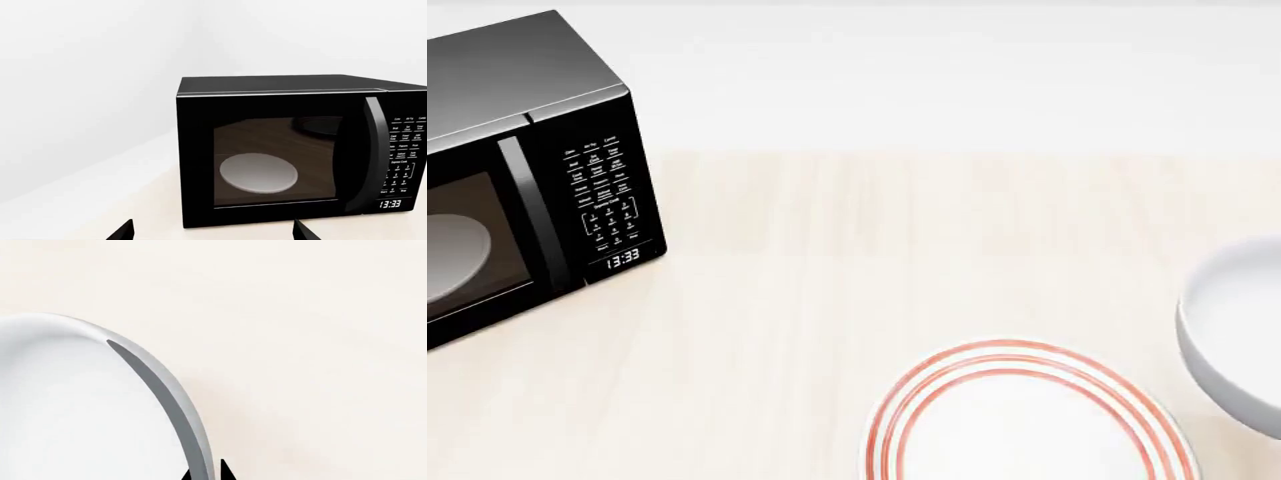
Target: Put the white bowl to the right of the plate.
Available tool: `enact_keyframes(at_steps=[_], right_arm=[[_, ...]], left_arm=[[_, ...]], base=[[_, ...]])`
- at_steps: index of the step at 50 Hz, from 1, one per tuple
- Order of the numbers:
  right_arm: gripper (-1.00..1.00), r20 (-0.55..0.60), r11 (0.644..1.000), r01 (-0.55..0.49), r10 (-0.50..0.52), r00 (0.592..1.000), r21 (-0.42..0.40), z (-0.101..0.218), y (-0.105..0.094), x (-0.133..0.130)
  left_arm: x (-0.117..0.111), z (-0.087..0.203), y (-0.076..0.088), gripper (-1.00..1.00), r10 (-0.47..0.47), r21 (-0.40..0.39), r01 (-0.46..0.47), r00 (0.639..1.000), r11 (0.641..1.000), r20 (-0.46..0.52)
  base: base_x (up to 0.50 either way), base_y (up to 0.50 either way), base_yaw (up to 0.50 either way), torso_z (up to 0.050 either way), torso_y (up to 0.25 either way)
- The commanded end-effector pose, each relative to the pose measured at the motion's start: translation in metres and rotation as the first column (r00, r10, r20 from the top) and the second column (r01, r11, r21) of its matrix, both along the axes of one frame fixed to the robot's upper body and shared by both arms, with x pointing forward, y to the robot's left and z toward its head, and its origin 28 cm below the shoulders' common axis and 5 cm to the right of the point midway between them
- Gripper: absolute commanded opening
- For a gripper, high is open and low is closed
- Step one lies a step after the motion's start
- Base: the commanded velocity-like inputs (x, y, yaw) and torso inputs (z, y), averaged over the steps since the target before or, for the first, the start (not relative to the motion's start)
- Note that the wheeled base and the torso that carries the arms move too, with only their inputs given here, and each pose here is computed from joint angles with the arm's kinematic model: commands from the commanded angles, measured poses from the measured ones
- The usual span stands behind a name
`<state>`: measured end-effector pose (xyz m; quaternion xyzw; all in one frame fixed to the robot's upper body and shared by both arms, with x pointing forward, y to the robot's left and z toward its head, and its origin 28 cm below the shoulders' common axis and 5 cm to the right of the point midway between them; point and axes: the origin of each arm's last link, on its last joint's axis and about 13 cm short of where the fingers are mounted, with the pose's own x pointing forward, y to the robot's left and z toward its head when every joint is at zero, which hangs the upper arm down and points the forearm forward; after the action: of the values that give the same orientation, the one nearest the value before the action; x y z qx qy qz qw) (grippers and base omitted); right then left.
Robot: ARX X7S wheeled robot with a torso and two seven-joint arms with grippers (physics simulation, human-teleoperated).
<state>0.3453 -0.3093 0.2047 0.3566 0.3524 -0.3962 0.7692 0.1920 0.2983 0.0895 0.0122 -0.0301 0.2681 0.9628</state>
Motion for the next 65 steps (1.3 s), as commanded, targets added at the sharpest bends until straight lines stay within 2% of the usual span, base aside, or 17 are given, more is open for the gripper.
enact_keyframes(at_steps=[1,22,44,65], right_arm=[[-1.0,0.025,0.999,0.047,-0.048,0.999,0.023,-0.006,-0.012,-0.007],[-1.0,0.004,0.997,0.066,-0.066,0.998,0.026,-0.02,-0.014,-0.01],[-1.0,-0.012,0.99,0.134,-0.134,0.991,0.048,-0.037,-0.029,-0.025],[-1.0,0.003,0.99,0.132,-0.132,0.991,0.038,-0.044,-0.026,-0.023]], left_arm=[[0.0,0.0,0.0,1.0,0.002,0.002,-0.002,1.0,1.0,-0.001],[0.0,-0.001,-0.001,1.0,0.003,0.004,-0.003,1.0,1.0,-0.004],[0.001,-0.002,-0.002,1.0,-0.003,0.007,0.003,1.0,1.0,-0.011],[0.0,-0.002,-0.002,1.0,-0.003,0.009,0.003,1.0,1.0,-0.009]], base=[[0.0,0.0,0.0,0.0,0.0],[0.0,0.0,0.0,0.001,0.0],[0.0,0.0,0.0,0.0,0.0],[0.0,0.0,0.0,0.0,0.0]])
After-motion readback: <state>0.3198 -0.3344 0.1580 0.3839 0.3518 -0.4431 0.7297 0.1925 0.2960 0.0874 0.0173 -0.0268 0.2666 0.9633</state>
